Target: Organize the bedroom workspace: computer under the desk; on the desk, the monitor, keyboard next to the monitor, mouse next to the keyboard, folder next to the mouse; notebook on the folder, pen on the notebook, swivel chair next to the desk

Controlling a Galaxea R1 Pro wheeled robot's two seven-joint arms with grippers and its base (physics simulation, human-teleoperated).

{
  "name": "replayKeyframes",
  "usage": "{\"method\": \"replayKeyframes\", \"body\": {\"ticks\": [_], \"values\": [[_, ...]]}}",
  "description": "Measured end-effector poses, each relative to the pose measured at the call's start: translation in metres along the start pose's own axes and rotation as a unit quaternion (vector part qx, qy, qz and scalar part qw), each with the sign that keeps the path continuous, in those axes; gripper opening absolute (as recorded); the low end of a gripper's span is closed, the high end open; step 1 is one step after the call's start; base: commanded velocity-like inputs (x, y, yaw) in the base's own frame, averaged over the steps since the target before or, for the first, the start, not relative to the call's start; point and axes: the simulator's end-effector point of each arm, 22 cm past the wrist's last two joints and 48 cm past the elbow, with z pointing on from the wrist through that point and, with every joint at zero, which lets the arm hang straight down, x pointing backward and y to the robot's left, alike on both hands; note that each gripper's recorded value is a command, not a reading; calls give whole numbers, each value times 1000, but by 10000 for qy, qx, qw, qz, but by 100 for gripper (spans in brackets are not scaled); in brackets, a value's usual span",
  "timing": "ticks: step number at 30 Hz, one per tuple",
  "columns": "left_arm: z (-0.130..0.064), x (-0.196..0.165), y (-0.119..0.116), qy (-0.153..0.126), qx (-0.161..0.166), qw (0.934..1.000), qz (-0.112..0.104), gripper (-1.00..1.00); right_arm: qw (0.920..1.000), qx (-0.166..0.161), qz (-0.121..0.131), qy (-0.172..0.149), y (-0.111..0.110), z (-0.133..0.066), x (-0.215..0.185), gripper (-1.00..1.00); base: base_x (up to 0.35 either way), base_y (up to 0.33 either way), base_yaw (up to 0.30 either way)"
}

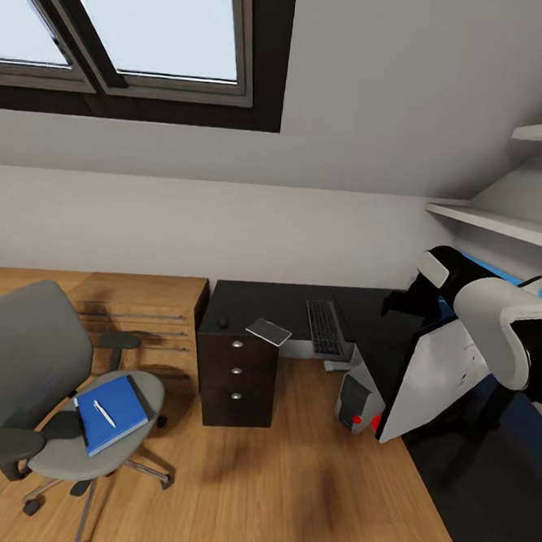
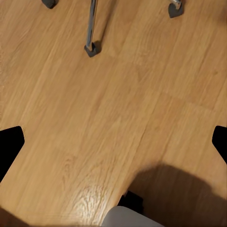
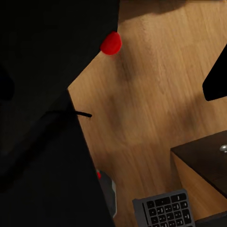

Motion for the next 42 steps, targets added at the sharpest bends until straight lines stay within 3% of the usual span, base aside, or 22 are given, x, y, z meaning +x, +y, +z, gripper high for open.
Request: {"method": "replayKeyframes", "body": {"ticks": [24,28,32,35,39,42], "values": [[0,0,0,-3,0,10000,-4,100,9999,56,-11,-98,-3,-2,-5,100,-124,-19,0],[0,0,0,-2,0,10000,-3,100,9985,73,-121,-534,2,-21,-33,100,-1,-1,0],[0,0,0,-6,2,10000,-3,100,9840,-61,-255,-1760,18,-86,-102,100,-31,-29,0],[0,0,0,-5,3,10000,-2,100,9717,4,-250,-2348,10,-125,-131,100,-158,-138,0],[0,0,0,0,2,10000,0,100,9581,129,-167,-2858,-11,-163,-154,100,-254,-157,0],[0,0,0,2,2,10000,1,100,9558,187,-119,-2930,-22,-169,-157,100,-309,-62,0]]}}
